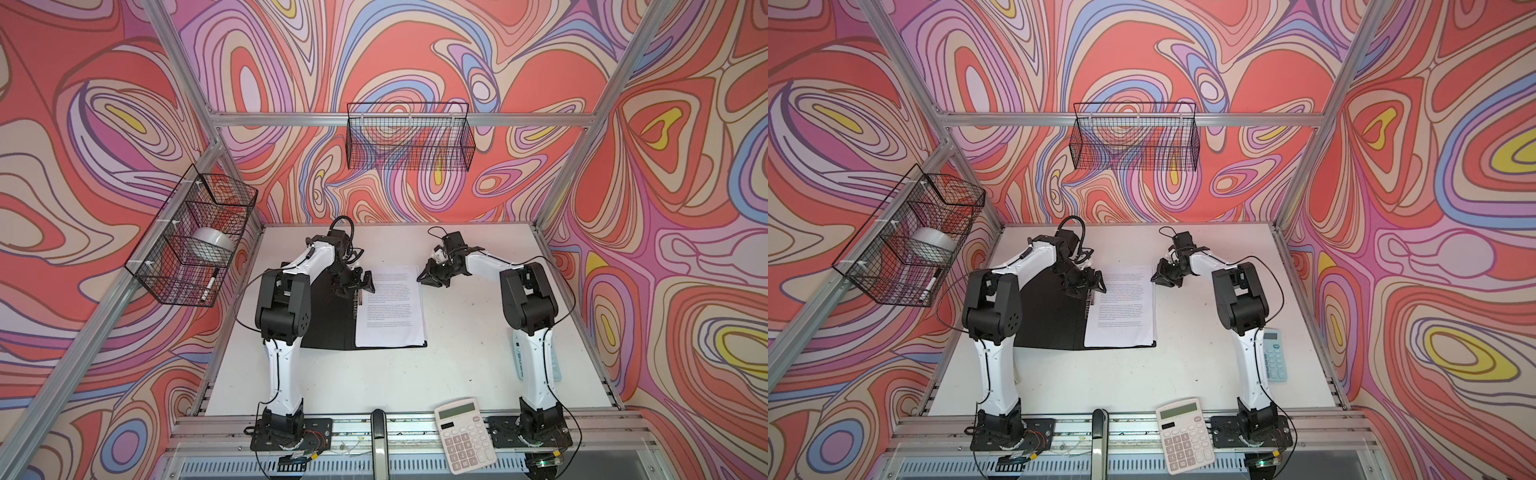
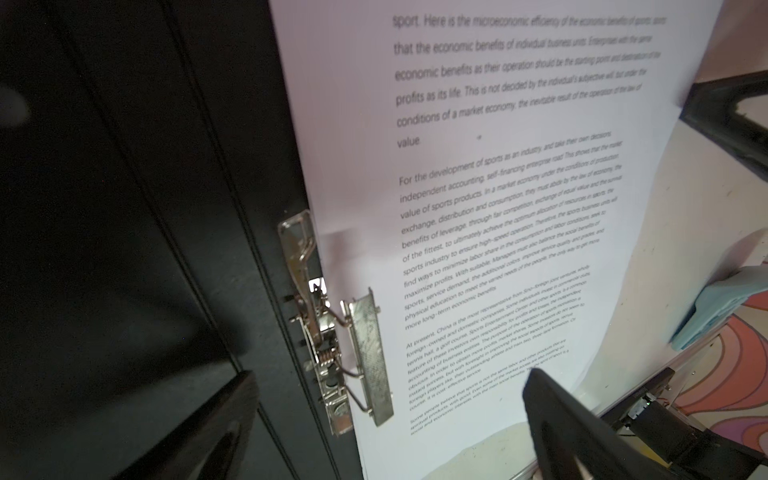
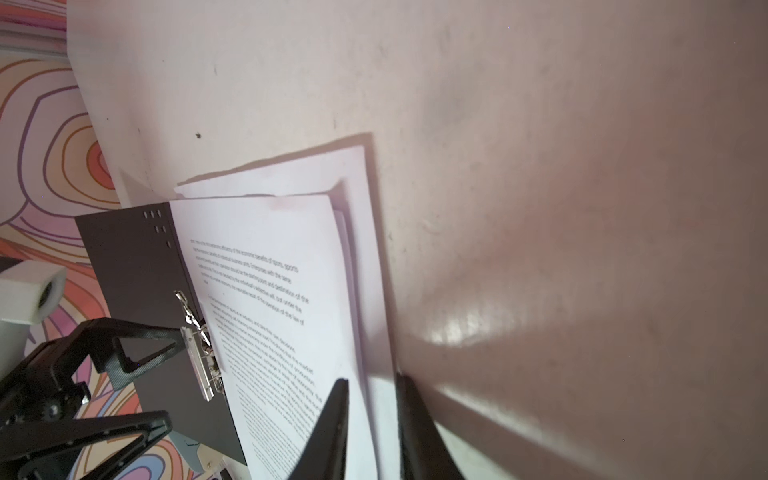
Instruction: Put the files into the folder
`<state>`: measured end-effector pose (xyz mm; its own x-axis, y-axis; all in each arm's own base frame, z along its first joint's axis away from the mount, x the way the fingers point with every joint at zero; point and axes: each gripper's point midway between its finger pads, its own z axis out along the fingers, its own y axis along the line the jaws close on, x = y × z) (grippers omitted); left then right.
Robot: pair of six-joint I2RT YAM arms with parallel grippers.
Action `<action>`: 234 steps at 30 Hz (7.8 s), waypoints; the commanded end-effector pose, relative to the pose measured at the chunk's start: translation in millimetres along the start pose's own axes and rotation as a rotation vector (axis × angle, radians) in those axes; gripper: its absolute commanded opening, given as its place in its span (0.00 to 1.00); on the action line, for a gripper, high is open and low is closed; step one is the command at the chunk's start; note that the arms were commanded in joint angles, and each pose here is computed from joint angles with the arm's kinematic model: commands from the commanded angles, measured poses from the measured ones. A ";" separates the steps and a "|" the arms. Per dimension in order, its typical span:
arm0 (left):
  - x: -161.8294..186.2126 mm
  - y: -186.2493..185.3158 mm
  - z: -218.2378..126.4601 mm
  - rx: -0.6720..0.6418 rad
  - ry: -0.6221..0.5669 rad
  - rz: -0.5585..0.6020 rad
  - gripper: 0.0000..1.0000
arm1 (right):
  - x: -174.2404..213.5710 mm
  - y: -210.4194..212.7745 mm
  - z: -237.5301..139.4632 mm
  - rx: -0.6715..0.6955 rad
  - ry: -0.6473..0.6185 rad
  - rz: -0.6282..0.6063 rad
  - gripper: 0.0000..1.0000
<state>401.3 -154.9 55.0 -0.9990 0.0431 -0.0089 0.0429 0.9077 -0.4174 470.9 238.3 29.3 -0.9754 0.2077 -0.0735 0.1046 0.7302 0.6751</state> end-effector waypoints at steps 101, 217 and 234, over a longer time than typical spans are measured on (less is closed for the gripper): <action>-27.4 -21.7 -166.9 0.033 -0.352 0.077 1.00 | 294.6 28.7 -17.8 0.514 0.300 -0.505 0.09; -31.1 4.7 -40.9 0.015 -0.054 0.160 1.00 | 63.2 120.3 -73.9 0.143 -0.175 -0.342 0.10; -39.7 -2.2 0.0 0.116 -0.016 0.158 0.97 | 72.0 107.9 -70.1 0.153 -0.158 -0.330 0.10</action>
<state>439.6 -151.9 61.8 -0.9792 0.1702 -0.1104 0.2026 0.8512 -0.4842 396.1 286.7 146.2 -0.9272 0.0307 -0.3734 -0.1662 0.8595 0.4834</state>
